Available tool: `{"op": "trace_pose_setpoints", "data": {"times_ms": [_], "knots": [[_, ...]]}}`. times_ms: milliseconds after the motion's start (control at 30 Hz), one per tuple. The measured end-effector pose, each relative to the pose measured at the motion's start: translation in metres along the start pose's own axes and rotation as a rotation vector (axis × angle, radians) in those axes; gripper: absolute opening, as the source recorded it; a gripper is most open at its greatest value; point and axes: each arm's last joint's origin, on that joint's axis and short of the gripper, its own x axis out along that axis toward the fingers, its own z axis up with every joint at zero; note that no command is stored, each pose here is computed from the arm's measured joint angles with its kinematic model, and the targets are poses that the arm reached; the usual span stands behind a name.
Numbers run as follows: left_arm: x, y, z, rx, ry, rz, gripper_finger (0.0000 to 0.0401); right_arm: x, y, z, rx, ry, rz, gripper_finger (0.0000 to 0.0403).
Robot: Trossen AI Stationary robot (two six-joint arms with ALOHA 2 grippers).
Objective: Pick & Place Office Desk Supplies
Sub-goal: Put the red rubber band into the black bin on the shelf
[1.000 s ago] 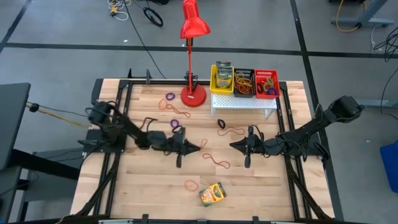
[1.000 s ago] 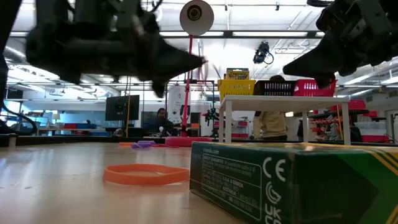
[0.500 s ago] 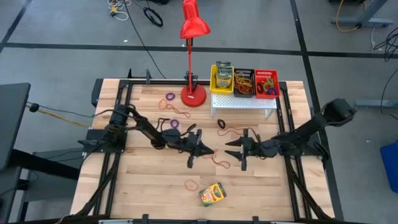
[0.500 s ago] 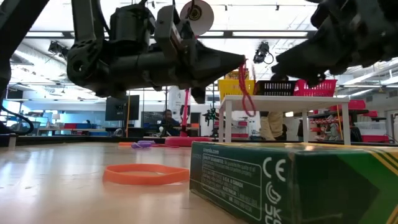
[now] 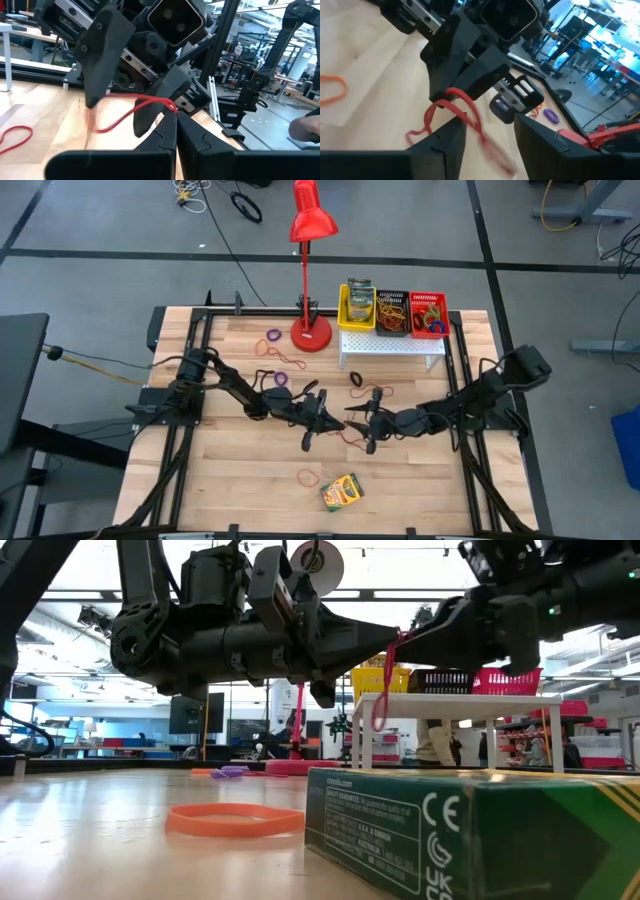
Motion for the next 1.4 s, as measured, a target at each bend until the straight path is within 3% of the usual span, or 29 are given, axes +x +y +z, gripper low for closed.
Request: {"op": "trace_pose_setpoints", "data": {"times_ms": [133,300,367,567,700,867,1067,1300,1400], "knots": [[0.000,0.000,0.000,0.000,0.003,-0.012,0.0003,0.003,-0.001,0.002,-0.009,-0.027,0.063,0.0138],[0.000,0.000,0.000,-0.016,0.001,-0.004,0.0006,0.002,0.000,0.003,-0.012,-0.034,0.071,0.0035],[0.000,0.001,0.000,-0.038,-0.004,0.018,0.0016,0.000,0.001,0.005,-0.013,-0.044,0.048,0.0011],[-0.010,-0.001,0.002,-0.072,0.004,0.036,0.0079,-0.005,0.001,0.009,-0.003,-0.023,-0.061,0.0006],[-0.031,-0.002,0.004,-0.080,0.008,0.092,0.0123,-0.009,0.003,0.010,-0.010,-0.005,-0.066,0.0004],[-0.063,-0.004,0.007,-0.024,-0.013,0.179,0.0156,-0.017,-0.006,0.015,-0.020,0.044,-0.161,0.0003],[-0.082,-0.001,-0.002,0.001,0.010,0.291,0.0147,-0.036,-0.047,0.037,-0.059,0.153,-0.275,0.0002],[-0.082,-0.001,-0.002,0.006,0.015,0.292,0.0138,-0.049,-0.139,0.075,-0.110,0.447,-0.426,0.0001],[-0.081,-0.002,-0.001,0.004,0.013,0.280,0.0138,-0.052,-0.179,0.083,-0.168,0.568,-0.429,0.0001]]}}
